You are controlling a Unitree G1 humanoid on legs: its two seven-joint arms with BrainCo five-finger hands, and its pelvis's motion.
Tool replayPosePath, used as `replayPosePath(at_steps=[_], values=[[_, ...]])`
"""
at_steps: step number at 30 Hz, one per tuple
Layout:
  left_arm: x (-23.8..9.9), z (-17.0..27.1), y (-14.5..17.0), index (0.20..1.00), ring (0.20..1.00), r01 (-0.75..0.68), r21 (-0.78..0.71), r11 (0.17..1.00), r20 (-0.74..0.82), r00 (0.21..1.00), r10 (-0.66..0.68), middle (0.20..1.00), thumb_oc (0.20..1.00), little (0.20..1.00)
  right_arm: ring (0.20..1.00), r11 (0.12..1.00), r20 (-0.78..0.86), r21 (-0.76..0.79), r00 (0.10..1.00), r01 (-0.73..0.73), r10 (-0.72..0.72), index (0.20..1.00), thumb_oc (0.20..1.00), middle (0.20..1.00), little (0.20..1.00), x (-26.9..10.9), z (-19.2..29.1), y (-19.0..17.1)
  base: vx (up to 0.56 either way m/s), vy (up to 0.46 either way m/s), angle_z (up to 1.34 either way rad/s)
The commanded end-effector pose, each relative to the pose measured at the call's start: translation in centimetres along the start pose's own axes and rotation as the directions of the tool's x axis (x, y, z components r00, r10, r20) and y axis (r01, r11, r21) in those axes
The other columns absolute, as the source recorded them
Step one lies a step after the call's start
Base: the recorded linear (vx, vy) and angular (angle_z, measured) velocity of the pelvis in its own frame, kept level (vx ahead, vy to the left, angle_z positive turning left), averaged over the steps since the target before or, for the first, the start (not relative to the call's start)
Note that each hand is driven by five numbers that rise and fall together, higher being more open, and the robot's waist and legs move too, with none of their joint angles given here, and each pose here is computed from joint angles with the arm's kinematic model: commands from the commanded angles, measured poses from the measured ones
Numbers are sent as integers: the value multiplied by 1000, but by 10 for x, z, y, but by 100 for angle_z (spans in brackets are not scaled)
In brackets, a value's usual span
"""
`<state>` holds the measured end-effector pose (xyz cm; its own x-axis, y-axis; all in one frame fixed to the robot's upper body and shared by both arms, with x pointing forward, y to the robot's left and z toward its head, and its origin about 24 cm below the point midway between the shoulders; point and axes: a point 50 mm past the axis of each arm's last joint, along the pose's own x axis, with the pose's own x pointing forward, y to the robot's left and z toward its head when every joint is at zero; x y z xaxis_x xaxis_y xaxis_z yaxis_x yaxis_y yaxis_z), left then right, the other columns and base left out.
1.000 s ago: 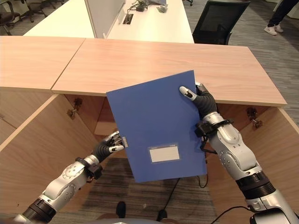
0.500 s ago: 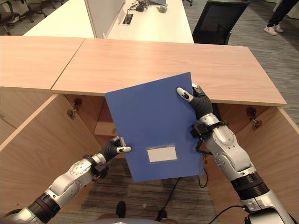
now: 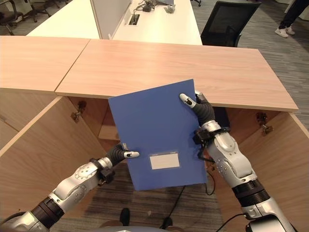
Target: Put the empty folder in the office cabinet
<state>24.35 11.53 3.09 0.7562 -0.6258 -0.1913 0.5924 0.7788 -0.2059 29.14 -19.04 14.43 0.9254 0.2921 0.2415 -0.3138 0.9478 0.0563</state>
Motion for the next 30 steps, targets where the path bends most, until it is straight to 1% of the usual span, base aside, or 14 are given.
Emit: replayPosePath(at_steps=[1,9,16,21,22,23,24,30], values=[[19,31,-16,1000,1000,92,33,995,122,988,-95,1000,1000,1000,200,995,159,16,983,-97,93,200,200,200,200,18,29,23,0,0,0],[25,34,-17,1000,1000,60,-6,998,157,986,-58,1000,1000,1000,200,993,134,49,986,-107,99,200,200,200,200,18,17,32,0,0,0],[31,27,-19,1000,1000,41,-68,997,145,989,-31,1000,1000,1000,200,985,134,86,981,-151,139,200,200,200,200,21,12,47,0,0,0],[31,23,-20,1000,1000,28,-95,995,140,990,-15,1000,1000,1000,200,983,117,106,983,-151,139,200,200,200,200,20,5,51,0,0,0],[31,22,-20,815,815,27,-95,995,139,990,-13,815,815,815,200,983,112,108,984,-149,137,200,200,200,200,20,4,52,0,0,0],[31,22,-20,363,363,25,-96,995,138,990,-12,363,363,363,200,983,111,109,984,-148,136,200,200,200,200,19,4,52,0,0,0],[31,22,-19,200,200,23,-94,995,139,990,-10,200,200,200,200,983,109,111,985,-145,133,200,200,200,200,19,3,51,0,0,0],[29,20,-16,200,200,-9,-98,995,142,990,23,200,200,200,200,986,109,111,988,-123,111,200,200,200,200,18,1,48,0,0,0]])
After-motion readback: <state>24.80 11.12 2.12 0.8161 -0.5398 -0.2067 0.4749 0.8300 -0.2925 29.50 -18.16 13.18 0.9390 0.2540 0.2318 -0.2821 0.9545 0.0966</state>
